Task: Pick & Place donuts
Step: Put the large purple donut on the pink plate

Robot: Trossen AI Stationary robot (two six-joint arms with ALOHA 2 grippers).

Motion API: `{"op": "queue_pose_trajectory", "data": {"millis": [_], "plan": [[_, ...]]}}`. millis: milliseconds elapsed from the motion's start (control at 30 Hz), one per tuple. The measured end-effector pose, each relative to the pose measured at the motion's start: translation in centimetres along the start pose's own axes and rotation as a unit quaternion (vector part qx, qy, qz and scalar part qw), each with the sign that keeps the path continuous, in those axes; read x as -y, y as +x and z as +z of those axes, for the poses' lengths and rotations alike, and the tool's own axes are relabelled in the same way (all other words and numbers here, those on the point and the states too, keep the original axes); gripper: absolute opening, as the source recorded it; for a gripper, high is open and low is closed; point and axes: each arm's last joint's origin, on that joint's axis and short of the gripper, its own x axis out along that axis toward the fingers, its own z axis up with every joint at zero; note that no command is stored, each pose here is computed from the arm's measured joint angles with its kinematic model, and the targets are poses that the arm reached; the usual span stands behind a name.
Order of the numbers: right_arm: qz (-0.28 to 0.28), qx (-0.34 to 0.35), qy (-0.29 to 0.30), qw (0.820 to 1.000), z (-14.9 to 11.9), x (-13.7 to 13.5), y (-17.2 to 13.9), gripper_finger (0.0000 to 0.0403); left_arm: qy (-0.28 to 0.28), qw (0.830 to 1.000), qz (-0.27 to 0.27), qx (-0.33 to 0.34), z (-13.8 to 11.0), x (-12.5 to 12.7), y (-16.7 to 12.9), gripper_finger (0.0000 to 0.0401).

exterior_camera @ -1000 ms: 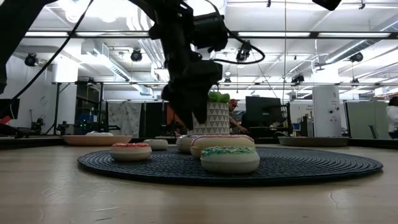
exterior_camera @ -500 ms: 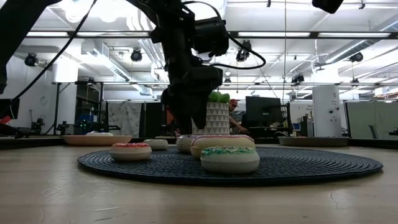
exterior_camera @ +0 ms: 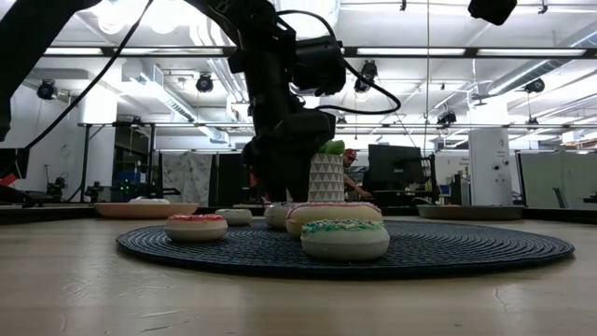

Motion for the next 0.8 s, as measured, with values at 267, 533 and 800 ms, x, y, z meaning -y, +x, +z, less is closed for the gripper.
{"op": "queue_pose_trajectory", "data": {"millis": [267, 533, 800], "plan": [[-0.002, 0.001, 0.001, 1.0, 0.0, 0.0, 0.0, 0.0009, 0.0, 1.0, 0.002, 0.0, 0.0, -0.1, 0.0, 0.0305], [-0.011, 0.003, 0.0, 1.0, 0.0, 0.1, 0.0, 0.0009, 0.004, 1.0, 0.008, 0.0, 0.0, -0.2, 0.3, 0.0305], [-0.011, 0.003, 0.001, 1.0, 0.0, 0.1, 0.0, 0.0009, -0.003, 1.0, 0.012, -0.012, -0.1, -0.3, 1.3, 0.0305]]}}
